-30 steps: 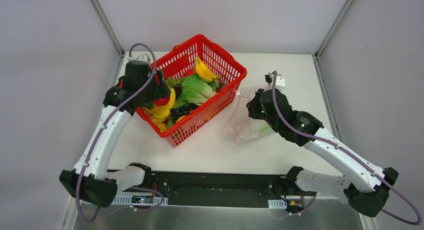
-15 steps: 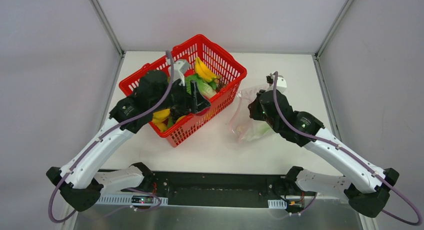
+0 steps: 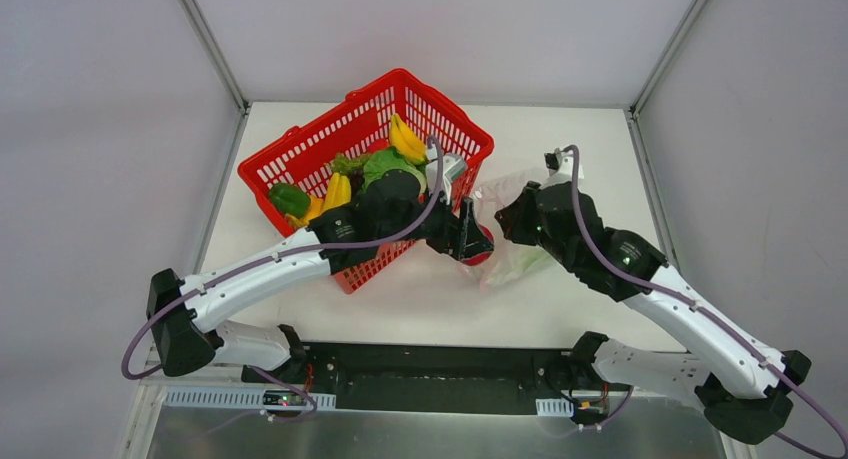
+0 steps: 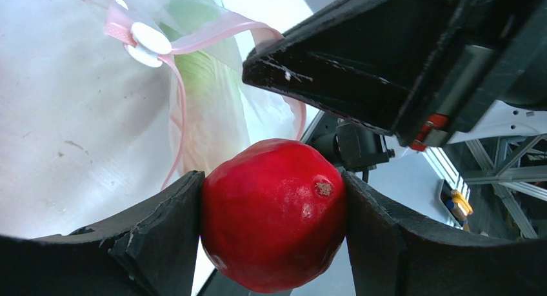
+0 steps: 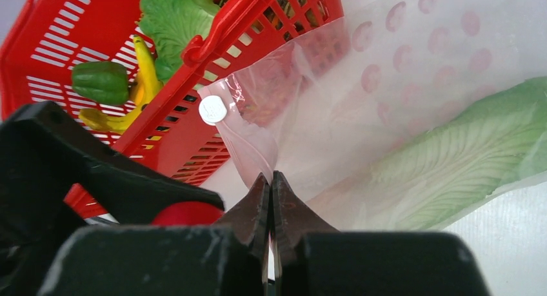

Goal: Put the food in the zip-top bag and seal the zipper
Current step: Place the fake vegetable in the zipper food storage bag.

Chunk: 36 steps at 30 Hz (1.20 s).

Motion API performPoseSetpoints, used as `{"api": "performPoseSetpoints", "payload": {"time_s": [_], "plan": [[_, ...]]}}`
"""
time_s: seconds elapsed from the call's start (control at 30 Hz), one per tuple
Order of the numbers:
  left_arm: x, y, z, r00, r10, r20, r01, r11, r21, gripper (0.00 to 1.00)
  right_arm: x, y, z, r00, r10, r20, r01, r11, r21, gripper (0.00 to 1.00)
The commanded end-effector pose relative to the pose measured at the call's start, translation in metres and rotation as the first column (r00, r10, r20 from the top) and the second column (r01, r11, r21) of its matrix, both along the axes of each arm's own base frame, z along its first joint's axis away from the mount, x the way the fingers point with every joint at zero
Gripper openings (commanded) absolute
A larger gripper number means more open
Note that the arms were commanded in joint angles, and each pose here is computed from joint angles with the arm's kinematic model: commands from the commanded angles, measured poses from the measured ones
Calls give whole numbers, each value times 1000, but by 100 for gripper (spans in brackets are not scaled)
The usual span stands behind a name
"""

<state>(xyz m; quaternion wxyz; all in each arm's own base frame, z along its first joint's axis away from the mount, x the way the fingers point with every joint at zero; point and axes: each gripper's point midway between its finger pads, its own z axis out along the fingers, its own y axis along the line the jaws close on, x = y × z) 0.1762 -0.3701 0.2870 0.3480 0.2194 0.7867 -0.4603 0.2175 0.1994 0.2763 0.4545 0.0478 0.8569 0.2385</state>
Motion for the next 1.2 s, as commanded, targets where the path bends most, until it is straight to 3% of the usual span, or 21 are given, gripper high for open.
{"api": "performPoseSetpoints", "payload": {"time_s": [0.0,0.2,0.43,0.6,0.9,1.03,1.17], "plan": [[14,-20,29,996,58,63,-48,988,-149,24,-9,0,39,999,7,43,-13,991,133,0],[33,-18,24,981,186,55,-174,969,-176,24,-22,2,46,999,39,12,-40,979,199,0],[51,-8,21,955,287,78,-280,956,-92,24,-38,10,62,996,91,-13,-82,944,319,0],[45,-16,40,965,243,102,-235,969,-77,26,-37,4,72,999,53,-4,-49,938,344,0],[12,-55,69,998,25,62,-19,996,-93,30,-28,-25,102,993,-86,77,50,924,379,0],[10,-58,75,999,20,37,-17,995,-99,32,-24,-28,108,990,-101,99,60,934,351,0],[21,-47,53,994,104,19,-103,994,-42,33,-19,-14,92,996,-47,71,27,965,261,0]]}}
